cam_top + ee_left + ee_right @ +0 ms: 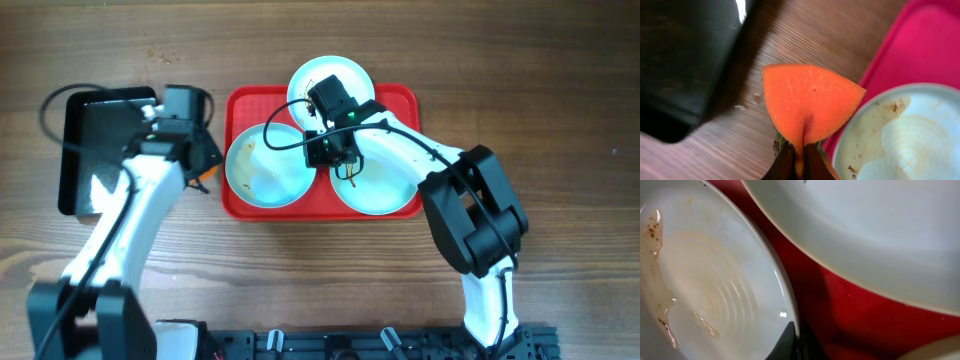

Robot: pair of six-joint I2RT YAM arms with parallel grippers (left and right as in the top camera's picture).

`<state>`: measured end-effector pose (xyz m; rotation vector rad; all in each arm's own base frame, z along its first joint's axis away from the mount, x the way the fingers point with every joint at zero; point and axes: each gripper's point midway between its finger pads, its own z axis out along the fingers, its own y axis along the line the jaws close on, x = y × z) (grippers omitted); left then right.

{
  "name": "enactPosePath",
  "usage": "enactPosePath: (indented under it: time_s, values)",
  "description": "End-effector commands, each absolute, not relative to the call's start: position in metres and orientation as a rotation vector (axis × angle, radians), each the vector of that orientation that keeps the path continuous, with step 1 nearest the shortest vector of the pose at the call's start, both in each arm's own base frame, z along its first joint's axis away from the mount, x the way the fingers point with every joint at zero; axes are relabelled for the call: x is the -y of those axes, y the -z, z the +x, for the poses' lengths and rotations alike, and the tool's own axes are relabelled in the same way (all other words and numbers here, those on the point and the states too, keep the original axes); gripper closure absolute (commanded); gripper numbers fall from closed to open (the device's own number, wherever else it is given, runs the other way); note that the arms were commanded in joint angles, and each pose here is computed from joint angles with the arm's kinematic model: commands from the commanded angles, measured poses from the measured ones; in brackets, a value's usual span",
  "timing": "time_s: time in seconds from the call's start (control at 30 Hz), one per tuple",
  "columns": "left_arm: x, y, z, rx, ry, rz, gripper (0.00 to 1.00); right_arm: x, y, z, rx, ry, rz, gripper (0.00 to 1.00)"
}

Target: Clean dirty plates on tray and stack at the side

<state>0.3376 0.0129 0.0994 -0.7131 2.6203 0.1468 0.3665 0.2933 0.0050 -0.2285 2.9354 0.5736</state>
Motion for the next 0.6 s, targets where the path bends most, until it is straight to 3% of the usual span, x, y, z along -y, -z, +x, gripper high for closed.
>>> enactPosePath:
  time_s: [0.0,0.37,0.57]
  values:
    - [-0.027,-0.127,0.33,-2.532,-0.109,-0.799,0.96,-0.296,-0.051,0.373,-2.836,-0.612,-0.286,0.96]
    - [-0.014,-0.134,0.323,-2.551,0.036,-0.796,0.96,-0.244,-0.151,0.394,-2.55,-0.25,-0.368,0.96]
    - [-0.014,-0.133,0.32,-2.564,0.03,-0.799,0.96,-0.229,-0.157,0.401,-2.5,-0.098,-0.433,0.96]
